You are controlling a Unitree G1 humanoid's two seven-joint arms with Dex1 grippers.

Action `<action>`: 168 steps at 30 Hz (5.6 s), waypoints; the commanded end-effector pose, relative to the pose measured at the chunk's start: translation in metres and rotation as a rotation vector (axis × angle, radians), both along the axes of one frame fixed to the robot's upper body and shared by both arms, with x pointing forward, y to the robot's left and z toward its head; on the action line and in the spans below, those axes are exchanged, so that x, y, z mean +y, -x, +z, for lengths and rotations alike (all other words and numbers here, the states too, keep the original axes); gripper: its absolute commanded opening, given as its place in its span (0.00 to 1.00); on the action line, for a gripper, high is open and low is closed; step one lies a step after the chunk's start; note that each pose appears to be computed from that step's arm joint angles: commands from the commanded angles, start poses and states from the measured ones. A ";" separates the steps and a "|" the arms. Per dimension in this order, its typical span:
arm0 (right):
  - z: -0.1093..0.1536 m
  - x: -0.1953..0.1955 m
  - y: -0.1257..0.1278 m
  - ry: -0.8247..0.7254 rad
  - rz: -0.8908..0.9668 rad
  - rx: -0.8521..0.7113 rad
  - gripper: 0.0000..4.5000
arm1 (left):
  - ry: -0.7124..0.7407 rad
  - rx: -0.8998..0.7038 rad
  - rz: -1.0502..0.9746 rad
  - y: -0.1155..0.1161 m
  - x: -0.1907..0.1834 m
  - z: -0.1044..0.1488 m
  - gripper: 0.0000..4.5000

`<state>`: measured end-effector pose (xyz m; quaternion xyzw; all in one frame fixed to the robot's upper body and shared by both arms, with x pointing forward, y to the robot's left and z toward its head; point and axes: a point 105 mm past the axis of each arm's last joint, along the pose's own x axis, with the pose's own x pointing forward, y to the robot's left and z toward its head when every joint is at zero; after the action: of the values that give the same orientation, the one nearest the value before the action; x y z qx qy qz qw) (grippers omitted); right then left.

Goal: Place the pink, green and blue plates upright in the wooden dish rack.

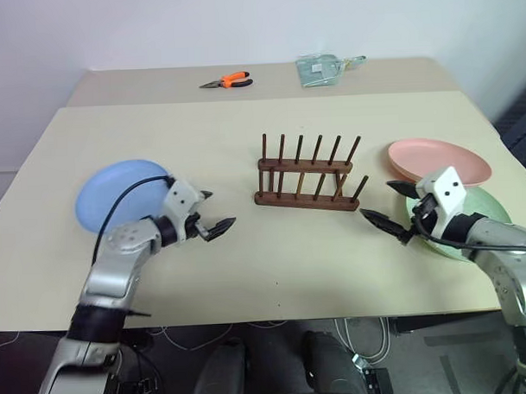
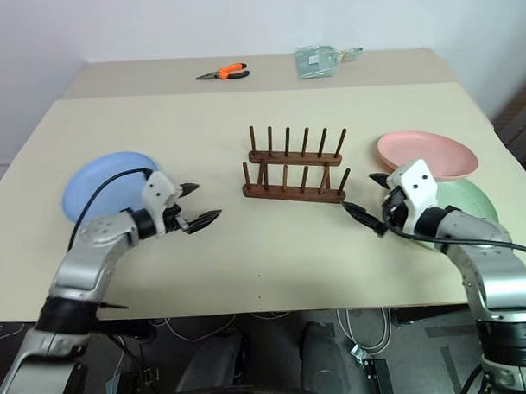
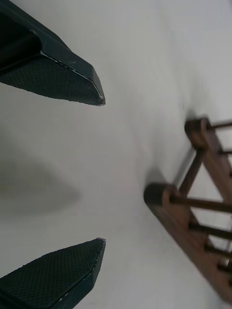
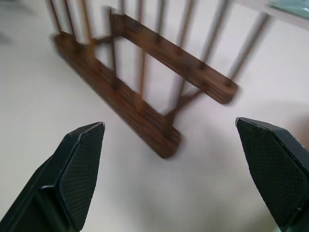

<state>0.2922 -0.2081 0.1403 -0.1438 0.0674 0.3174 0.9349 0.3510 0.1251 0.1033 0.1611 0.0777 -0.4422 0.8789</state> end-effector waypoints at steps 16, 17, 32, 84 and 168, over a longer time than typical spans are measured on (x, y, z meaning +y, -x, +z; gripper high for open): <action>-0.009 0.024 0.045 0.044 -0.079 -0.026 1.00 | -0.078 0.039 -0.337 -0.028 -0.084 -0.028 0.19; -0.008 0.021 0.045 0.052 -0.078 -0.021 1.00 | -0.078 0.024 -0.355 -0.025 -0.084 -0.027 0.17; -0.023 -0.002 0.059 0.141 0.012 0.126 1.00 | -0.076 0.039 -0.478 0.045 -0.056 -0.020 0.40; 0.023 -0.114 -0.040 0.960 -0.257 -0.231 0.95 | 0.143 -0.002 -0.225 0.064 -0.068 0.012 0.27; 0.145 -0.050 -0.014 -0.294 -0.362 -0.461 0.00 | 0.148 0.001 -0.197 0.064 -0.055 0.013 0.27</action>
<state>0.3214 -0.2679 0.2287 -0.0980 -0.0637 0.0921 0.9889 0.2858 0.0671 0.1072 0.0937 0.0504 -0.5369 0.8369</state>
